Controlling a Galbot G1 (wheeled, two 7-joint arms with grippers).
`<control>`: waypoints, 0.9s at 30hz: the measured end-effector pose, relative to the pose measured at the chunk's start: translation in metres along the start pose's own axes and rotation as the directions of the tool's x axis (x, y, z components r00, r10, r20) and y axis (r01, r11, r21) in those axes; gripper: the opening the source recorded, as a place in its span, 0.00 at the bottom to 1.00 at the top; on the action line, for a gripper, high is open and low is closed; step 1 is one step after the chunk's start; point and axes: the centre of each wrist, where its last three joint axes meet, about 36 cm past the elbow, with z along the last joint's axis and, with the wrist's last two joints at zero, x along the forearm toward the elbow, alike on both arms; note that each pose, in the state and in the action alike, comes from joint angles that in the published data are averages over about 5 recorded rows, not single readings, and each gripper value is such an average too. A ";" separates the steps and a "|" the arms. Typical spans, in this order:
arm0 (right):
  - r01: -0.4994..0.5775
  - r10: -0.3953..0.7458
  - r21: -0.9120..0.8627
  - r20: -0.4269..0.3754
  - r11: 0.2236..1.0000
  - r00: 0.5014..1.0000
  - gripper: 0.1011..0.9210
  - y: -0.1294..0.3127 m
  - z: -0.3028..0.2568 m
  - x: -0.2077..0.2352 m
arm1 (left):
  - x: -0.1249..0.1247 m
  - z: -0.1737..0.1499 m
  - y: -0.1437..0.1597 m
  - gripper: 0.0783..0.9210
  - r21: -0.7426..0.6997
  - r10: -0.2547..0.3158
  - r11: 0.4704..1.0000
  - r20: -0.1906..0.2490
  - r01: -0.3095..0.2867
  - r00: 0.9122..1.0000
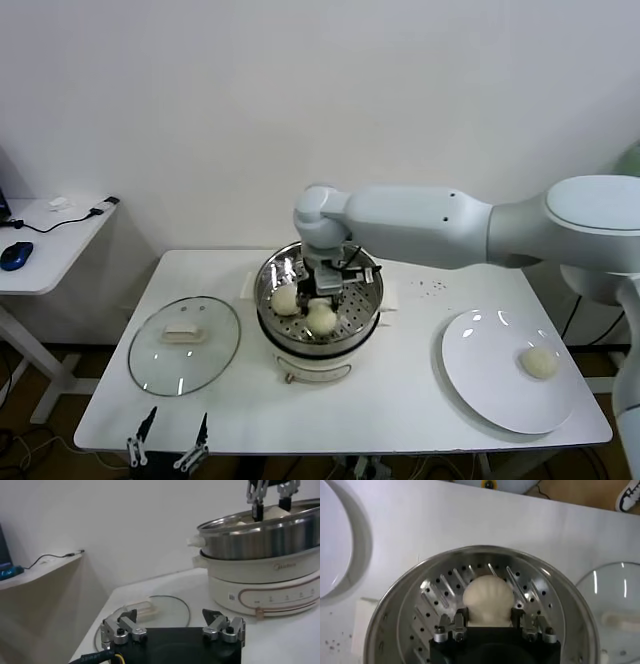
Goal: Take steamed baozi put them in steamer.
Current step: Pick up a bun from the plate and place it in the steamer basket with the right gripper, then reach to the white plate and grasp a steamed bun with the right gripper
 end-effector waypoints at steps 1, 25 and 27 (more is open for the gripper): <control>0.002 -0.002 -0.002 0.004 1.000 1.000 0.58 0.000 -0.001 -0.002 | 0.000 0.000 0.000 0.88 0.000 0.000 1.000 0.000 0.000 1.000; -0.052 0.042 -0.137 -0.076 0.989 0.996 0.88 0.039 0.027 0.036 | -0.005 -0.002 -0.001 0.88 0.003 0.005 1.000 0.004 -0.005 1.000; -0.073 0.055 -0.184 -0.101 0.980 0.993 0.88 0.054 0.036 0.050 | -0.005 -0.003 -0.002 0.88 0.002 0.007 1.000 0.006 -0.007 1.000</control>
